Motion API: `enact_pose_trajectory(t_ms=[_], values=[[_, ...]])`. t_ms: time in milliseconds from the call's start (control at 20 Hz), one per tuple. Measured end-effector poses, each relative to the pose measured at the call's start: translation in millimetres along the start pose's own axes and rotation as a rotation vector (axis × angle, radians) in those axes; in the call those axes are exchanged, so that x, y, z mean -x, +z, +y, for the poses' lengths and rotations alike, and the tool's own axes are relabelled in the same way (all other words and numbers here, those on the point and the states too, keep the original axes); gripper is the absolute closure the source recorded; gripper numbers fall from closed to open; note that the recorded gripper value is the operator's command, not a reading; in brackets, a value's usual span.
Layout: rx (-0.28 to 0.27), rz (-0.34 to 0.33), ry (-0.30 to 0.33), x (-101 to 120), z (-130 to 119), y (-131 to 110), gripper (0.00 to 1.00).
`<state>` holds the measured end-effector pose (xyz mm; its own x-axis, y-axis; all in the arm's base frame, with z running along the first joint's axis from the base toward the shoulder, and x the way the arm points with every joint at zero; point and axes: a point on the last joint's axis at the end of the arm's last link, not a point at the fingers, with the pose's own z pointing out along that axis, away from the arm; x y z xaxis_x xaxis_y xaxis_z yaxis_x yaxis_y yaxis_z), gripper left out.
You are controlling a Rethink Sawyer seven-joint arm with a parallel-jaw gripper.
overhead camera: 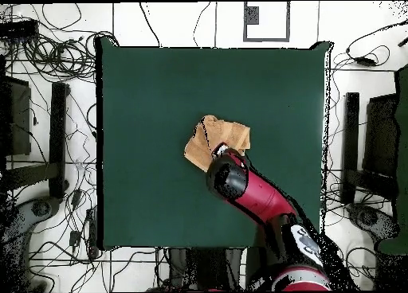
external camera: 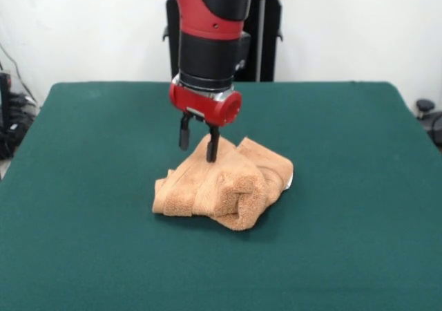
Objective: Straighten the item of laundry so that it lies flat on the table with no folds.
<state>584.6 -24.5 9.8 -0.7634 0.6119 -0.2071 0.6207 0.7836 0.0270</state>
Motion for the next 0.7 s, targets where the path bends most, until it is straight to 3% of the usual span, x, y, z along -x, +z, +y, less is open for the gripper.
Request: enact_pose_trajectory(t_ms=[700], values=[[0.127, -0.024, -0.024, -12.4, 19.5, 8.9, 0.00]])
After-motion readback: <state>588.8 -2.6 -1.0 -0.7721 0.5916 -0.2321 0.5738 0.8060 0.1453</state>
